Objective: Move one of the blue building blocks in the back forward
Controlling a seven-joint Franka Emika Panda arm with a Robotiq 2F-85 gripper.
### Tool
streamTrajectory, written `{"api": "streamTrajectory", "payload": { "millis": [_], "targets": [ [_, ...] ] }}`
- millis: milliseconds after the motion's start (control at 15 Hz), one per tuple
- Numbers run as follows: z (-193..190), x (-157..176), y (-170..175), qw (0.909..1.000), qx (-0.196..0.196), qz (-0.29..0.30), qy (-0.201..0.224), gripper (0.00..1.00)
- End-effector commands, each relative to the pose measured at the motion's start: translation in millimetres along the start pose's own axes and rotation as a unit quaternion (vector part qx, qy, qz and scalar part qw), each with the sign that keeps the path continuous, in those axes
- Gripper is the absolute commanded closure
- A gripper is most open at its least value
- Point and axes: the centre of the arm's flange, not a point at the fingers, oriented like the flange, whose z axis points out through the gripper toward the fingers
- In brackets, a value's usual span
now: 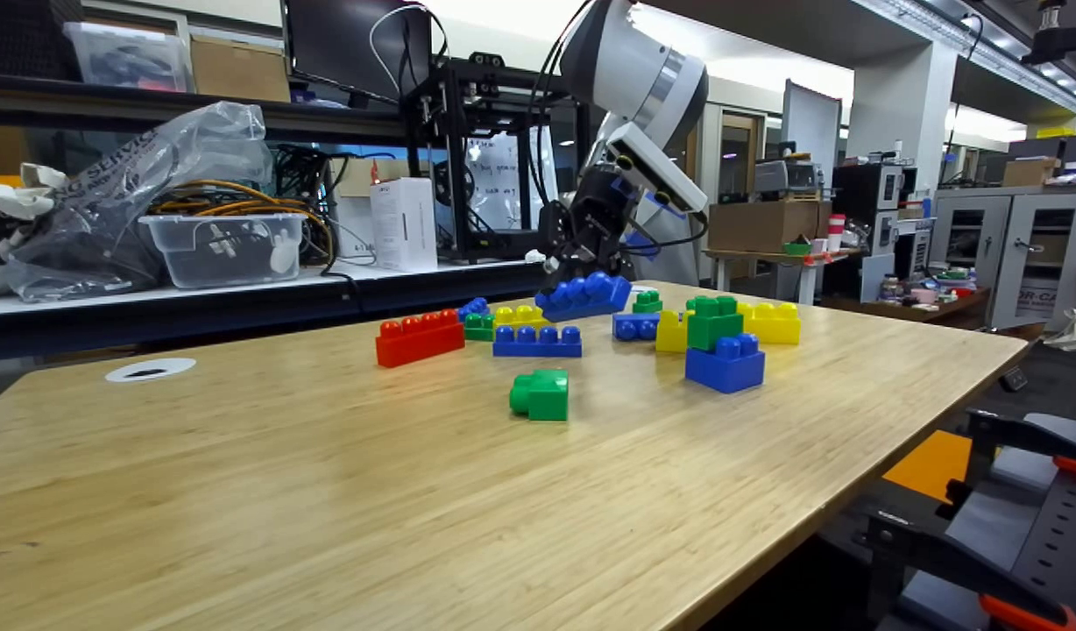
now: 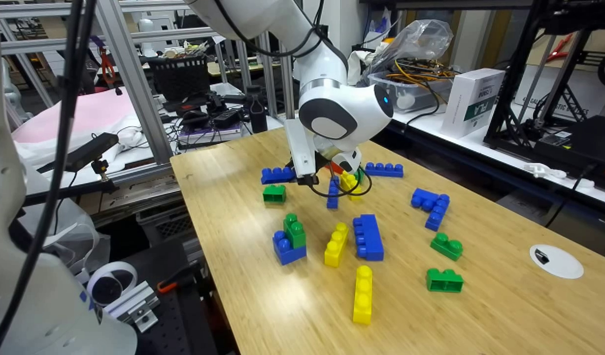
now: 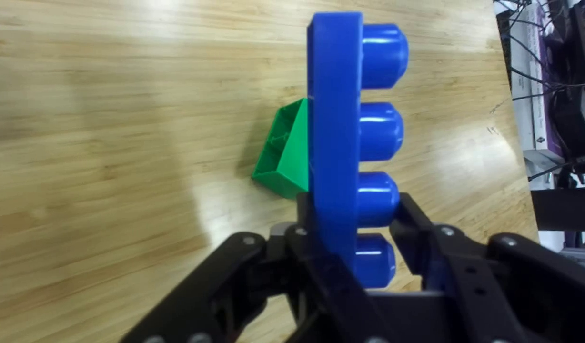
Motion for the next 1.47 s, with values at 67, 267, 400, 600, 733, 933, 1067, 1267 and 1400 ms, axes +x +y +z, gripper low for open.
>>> {"api": "streamTrajectory", "payload": {
  "millis": [67, 267, 400, 600, 733, 933, 1067, 1267, 1400],
  "targets": [
    [6.3, -1.2, -2.2, 0.9959, 0.042, -0.075, -0.026, 0.82],
    [8.9, -5.4, -1.2, 0.9867, 0.058, -0.138, -0.062, 0.82],
    [9.1, -8.0, 2.1, 0.9780, 0.074, -0.175, -0.086, 0.82],
    [8.2, -7.0, 10.3, 0.9672, 0.097, -0.209, -0.107, 0.82],
    [8.7, -2.5, 16.6, 0.9641, 0.106, -0.217, -0.109, 0.82],
    [11.6, 8.2, 26.0, 0.9631, 0.112, -0.219, -0.108, 0.82],
    [14.1, 14.3, 30.7, 0.9640, 0.112, -0.217, -0.105, 0.82],
    [16.1, 21.3, 35.2, 0.9652, 0.110, -0.214, -0.102, 0.82],
    [17.5, 25.0, 37.6, 0.9666, 0.106, -0.211, -0.099, 0.82]
  ]
}}
